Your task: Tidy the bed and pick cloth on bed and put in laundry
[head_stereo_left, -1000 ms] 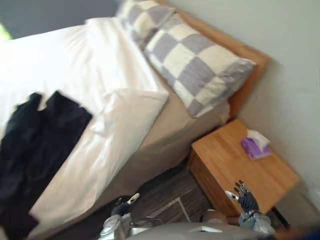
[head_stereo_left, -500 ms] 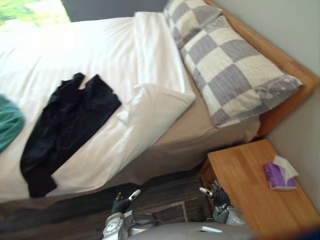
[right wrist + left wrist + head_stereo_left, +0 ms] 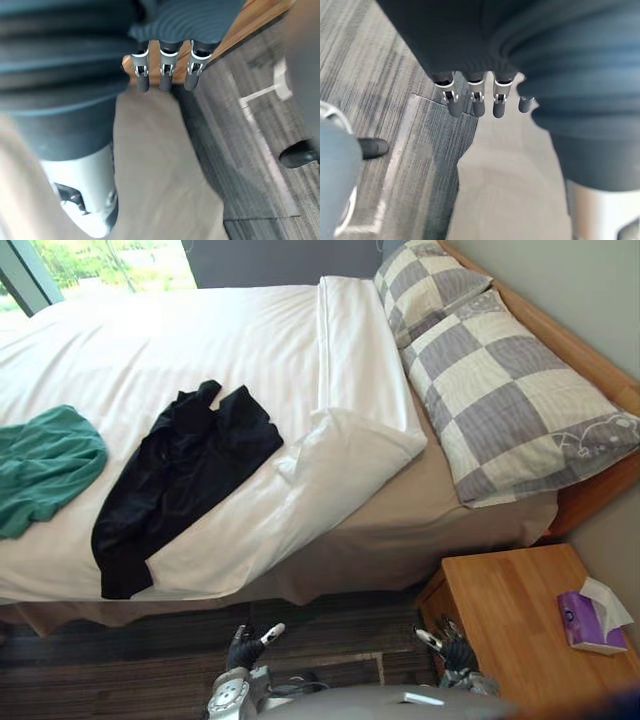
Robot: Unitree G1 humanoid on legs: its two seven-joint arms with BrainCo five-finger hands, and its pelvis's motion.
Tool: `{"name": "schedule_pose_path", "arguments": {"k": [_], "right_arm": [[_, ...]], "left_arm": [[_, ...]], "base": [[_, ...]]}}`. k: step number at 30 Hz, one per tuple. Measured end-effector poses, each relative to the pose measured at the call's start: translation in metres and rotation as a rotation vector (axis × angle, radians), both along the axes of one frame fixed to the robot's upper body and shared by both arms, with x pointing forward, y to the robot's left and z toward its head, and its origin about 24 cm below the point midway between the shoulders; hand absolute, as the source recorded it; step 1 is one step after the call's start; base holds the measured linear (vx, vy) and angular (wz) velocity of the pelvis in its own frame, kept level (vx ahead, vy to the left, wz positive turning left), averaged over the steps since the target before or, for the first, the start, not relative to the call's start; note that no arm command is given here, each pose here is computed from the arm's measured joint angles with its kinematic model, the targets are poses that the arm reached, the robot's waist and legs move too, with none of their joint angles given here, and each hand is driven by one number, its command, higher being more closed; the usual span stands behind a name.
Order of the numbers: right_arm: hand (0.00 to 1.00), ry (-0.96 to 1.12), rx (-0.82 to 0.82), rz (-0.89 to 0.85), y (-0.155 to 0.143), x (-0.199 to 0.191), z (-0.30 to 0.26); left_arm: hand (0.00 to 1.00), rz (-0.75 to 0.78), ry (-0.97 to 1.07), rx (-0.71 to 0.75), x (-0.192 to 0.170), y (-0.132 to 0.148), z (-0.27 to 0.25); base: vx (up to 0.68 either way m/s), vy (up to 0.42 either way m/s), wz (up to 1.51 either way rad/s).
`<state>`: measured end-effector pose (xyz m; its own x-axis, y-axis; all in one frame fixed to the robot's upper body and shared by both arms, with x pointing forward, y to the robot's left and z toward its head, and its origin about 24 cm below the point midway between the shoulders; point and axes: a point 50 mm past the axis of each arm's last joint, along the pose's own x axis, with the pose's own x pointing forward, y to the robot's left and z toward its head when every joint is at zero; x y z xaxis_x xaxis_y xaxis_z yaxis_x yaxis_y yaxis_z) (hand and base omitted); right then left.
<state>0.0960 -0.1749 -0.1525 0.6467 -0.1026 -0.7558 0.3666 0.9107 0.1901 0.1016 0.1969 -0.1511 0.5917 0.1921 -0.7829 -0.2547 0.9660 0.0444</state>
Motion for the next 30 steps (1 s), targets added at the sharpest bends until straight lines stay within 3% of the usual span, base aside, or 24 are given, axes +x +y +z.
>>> {"name": "schedule_pose_path", "arguments": {"k": [4, 10, 17, 22, 26, 30], "right_arm": [[0.0, -0.031, -0.039, -0.039, -0.011, 0.001, 0.003], [0.0, -0.063, -0.004, -0.035, 0.0, 0.005, 0.003], [0.0, -0.177, -0.045, -0.125, -0.006, 0.018, 0.015], [0.0, -0.493, -0.147, -0.185, -0.009, 0.069, 0.073], [0.0, -0.77, -0.311, -0.078, -0.01, 0.102, 0.141], [0.0, -0.84, -0.431, 0.047, -0.014, 0.115, 0.17]], "left_arm": [[0.0, -0.077, 0.015, 0.0, 0.001, -0.004, -0.001], [0.0, -0.076, 0.047, 0.018, 0.0, 0.001, -0.003], [0.0, -0.053, 0.058, 0.037, -0.003, -0.014, -0.005], [0.0, -0.042, 0.02, 0.071, -0.001, -0.01, -0.001], [0.0, -0.039, 0.003, 0.095, -0.004, -0.003, 0.002], [0.0, -0.083, 0.003, 0.122, -0.004, 0.003, 0.003]], "base": [[0.12, 0.02, 0.37], [0.15, -0.11, 0.3], [0.12, -0.093, -0.02], [0.01, -0.033, -0.13], [-0.02, 0.01, -0.1], [-0.06, 0.021, -0.04]]}}
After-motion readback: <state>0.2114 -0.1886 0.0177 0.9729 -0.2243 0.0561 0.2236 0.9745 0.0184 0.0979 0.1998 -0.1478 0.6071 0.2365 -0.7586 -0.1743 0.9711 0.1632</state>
